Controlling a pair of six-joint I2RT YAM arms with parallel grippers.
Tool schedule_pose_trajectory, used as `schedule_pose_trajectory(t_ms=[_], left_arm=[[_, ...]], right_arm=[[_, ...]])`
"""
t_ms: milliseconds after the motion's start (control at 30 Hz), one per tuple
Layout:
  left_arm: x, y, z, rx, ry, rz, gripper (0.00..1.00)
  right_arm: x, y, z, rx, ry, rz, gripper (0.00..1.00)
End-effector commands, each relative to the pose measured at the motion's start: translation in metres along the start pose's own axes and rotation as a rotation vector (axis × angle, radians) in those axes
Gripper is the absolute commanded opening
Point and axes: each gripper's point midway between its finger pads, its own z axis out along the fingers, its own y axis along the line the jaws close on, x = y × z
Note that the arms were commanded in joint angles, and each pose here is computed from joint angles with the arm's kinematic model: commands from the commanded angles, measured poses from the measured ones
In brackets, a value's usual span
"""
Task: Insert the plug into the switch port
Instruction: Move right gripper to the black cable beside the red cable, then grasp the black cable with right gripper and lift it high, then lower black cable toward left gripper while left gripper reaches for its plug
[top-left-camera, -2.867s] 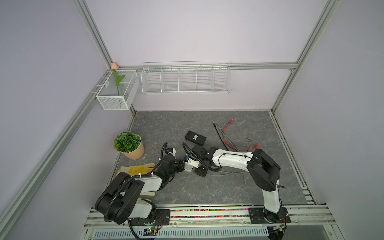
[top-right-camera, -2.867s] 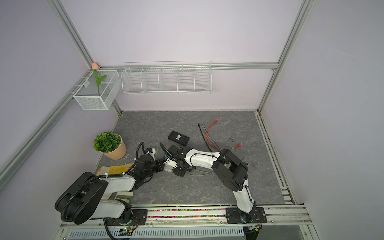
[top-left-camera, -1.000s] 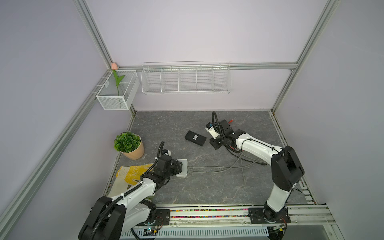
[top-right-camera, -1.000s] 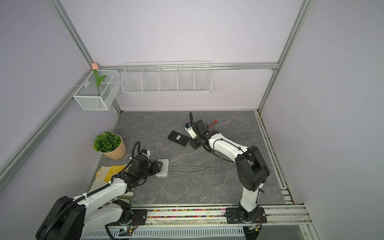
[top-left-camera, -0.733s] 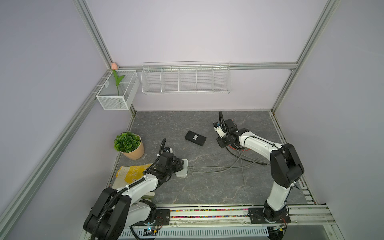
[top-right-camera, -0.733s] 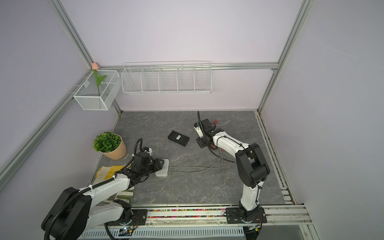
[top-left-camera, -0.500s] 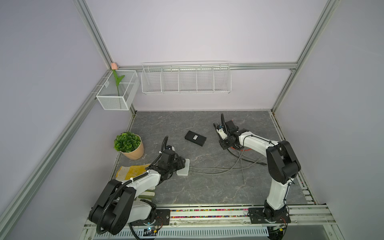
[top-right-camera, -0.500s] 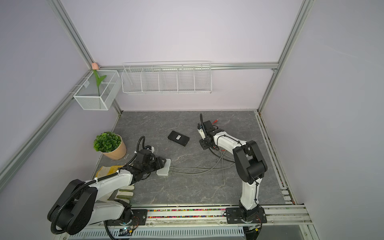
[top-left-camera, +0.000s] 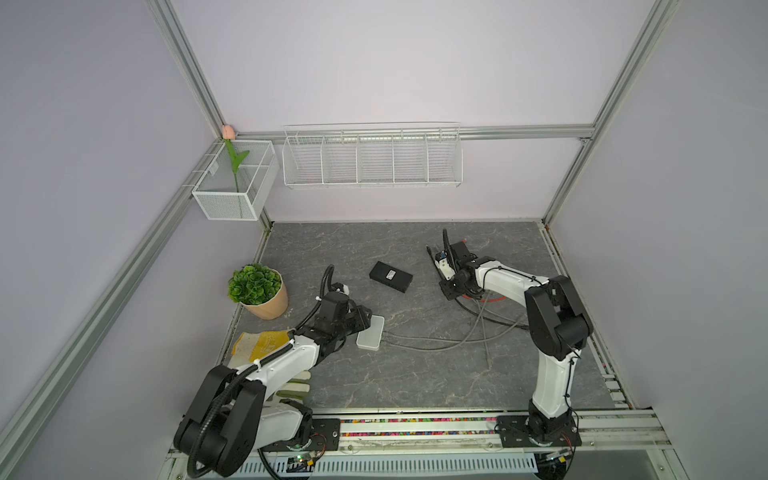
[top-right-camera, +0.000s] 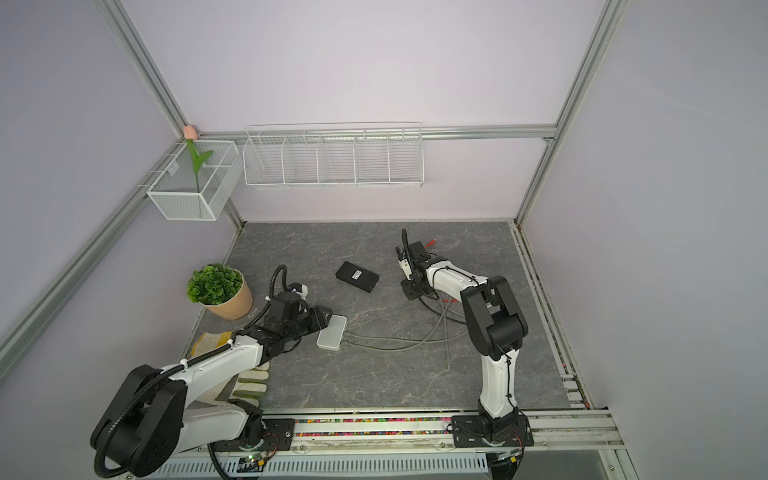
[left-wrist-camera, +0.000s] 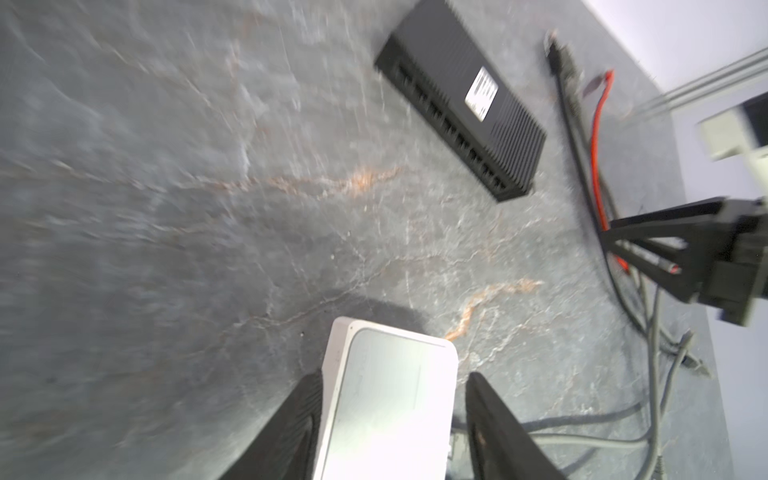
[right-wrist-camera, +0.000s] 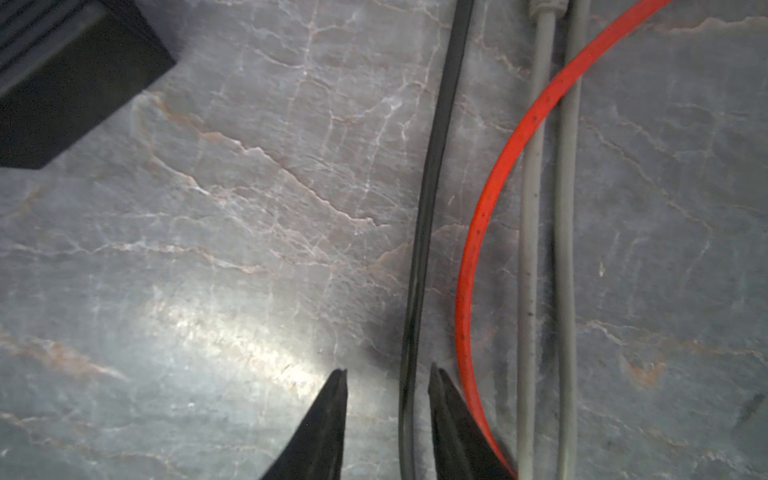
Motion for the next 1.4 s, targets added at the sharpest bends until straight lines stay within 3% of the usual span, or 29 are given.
schedule_pose_trajectory(t_ms=[0, 200, 367, 533, 633, 833, 967, 1067, 1233, 1367], left_arm=[[-0.015, 0.004, -0.016, -0.031, -0.07, 0.019, 0.57], [-0.023, 0.004, -0.037, -0.023, -0.131, 0.033, 0.57], [-0.031, -0.004, -0.049, 0.014, -0.169, 0.042, 0.57], [-0.047, -0.045, -0.076, 0.188, -0.221, 0.087, 0.56], [-0.061, -0.069, -0.104, 0.29, -0.292, 0.119, 0.57], [-0.072, -0.095, -0.148, 0.422, -0.407, 0.182, 0.57], [-0.069, -0.096, -0.158, 0.448, -0.43, 0.194, 0.57], [-0.068, -0.095, -0.163, 0.449, -0.442, 0.202, 0.57], [-0.07, -0.097, -0.17, 0.456, -0.464, 0.211, 0.57], [-0.072, -0.11, -0.177, 0.531, -0.479, 0.217, 0.57]], right_arm=[[0.007, -0.002, 0.005, -0.009, 0.053, 0.024, 0.36], [0.009, -0.001, 0.014, -0.027, 0.099, 0.035, 0.34], [0.011, 0.007, 0.014, -0.054, 0.091, 0.033, 0.07], [-0.005, 0.009, -0.009, -0.025, 0.027, -0.019, 0.07], [-0.038, 0.006, -0.054, -0.015, -0.121, -0.049, 0.07], [-0.107, 0.014, -0.195, -0.035, -0.573, -0.155, 0.07], [-0.124, 0.014, -0.293, 0.002, -0.853, -0.218, 0.07], [-0.123, 0.014, -0.349, 0.033, -0.988, -0.265, 0.07], [-0.109, 0.022, -0.391, 0.031, -1.056, -0.333, 0.09], [-0.08, 0.029, -0.361, 0.027, -0.929, -0.383, 0.08]])
